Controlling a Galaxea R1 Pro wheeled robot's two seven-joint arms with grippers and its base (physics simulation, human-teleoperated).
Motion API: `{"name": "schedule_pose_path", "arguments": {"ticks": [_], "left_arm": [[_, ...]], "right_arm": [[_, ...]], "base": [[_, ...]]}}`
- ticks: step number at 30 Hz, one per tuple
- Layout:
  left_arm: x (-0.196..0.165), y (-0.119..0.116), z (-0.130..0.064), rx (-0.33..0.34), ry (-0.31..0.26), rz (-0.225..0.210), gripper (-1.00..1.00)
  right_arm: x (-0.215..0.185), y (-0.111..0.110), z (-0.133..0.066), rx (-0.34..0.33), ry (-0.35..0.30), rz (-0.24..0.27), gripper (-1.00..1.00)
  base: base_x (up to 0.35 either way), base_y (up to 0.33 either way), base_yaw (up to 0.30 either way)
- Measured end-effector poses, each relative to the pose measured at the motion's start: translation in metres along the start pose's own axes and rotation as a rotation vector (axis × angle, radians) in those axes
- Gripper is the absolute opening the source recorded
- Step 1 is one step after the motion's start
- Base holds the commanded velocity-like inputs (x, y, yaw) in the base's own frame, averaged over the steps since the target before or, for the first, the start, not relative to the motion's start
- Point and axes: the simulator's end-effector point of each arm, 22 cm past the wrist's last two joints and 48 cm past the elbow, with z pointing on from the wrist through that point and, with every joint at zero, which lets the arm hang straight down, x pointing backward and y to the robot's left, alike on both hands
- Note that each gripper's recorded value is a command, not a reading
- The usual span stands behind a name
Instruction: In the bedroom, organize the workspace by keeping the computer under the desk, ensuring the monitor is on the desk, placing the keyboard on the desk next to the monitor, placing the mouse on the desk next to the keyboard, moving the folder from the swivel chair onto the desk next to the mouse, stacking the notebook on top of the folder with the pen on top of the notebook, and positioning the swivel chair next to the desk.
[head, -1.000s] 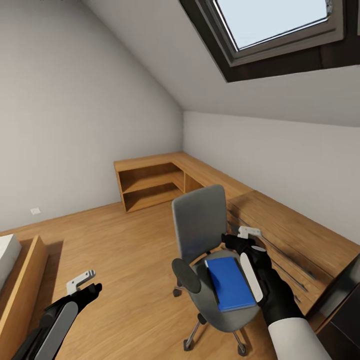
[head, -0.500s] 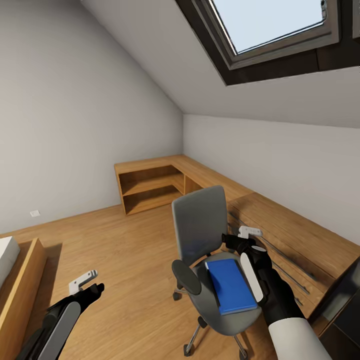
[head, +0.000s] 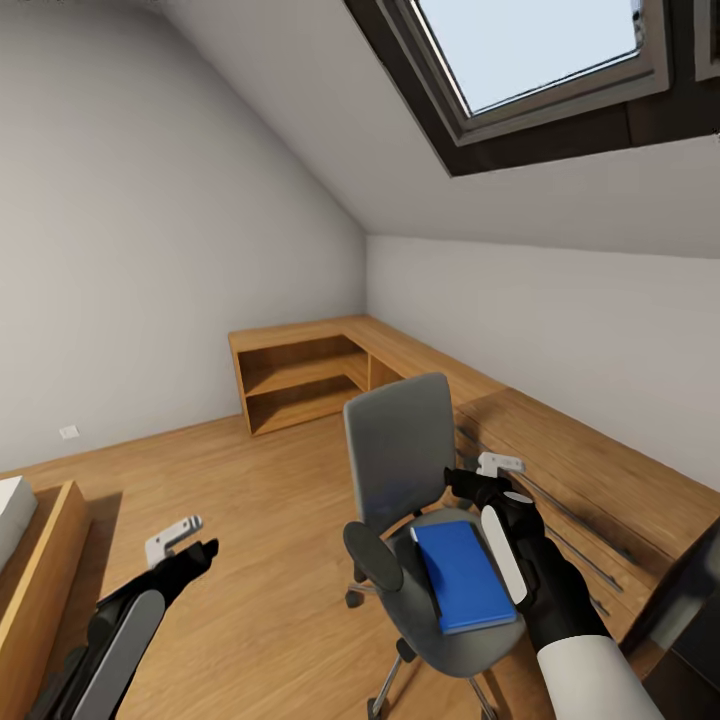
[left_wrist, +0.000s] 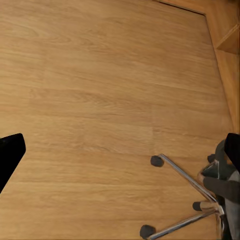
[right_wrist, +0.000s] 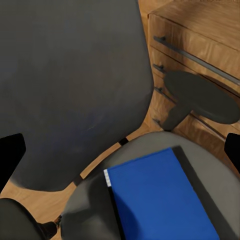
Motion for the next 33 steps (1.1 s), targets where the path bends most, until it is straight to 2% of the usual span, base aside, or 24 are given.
{"name": "schedule_pose_path", "arguments": {"ticks": [9, 16, 25, 33], "left_arm": [[-0.002, -0.003, 0.001, 0.018, -0.026, -0.003, 1.00], [0.000, -0.003, 0.005, 0.025, -0.035, -0.007, 1.00], [0.009, 0.000, 0.012, 0.027, -0.036, -0.007, 1.00], [0.018, 0.003, 0.020, 0.027, -0.035, -0.008, 1.00]], "right_arm": [[0.001, -0.012, 0.002, 0.015, -0.015, 0.024, 1.00], [0.004, -0.032, 0.005, 0.042, -0.024, 0.077, 1.00], [0.016, -0.044, 0.012, 0.025, -0.016, 0.196, 1.00], [0.042, -0.048, 0.023, 0.023, 0.015, 0.235, 1.00]], "base": [[0.000, 0.000, 0.000], [0.000, 0.000, 0.000], [0.000, 0.000, 0.000], [0.000, 0.000, 0.000]]}}
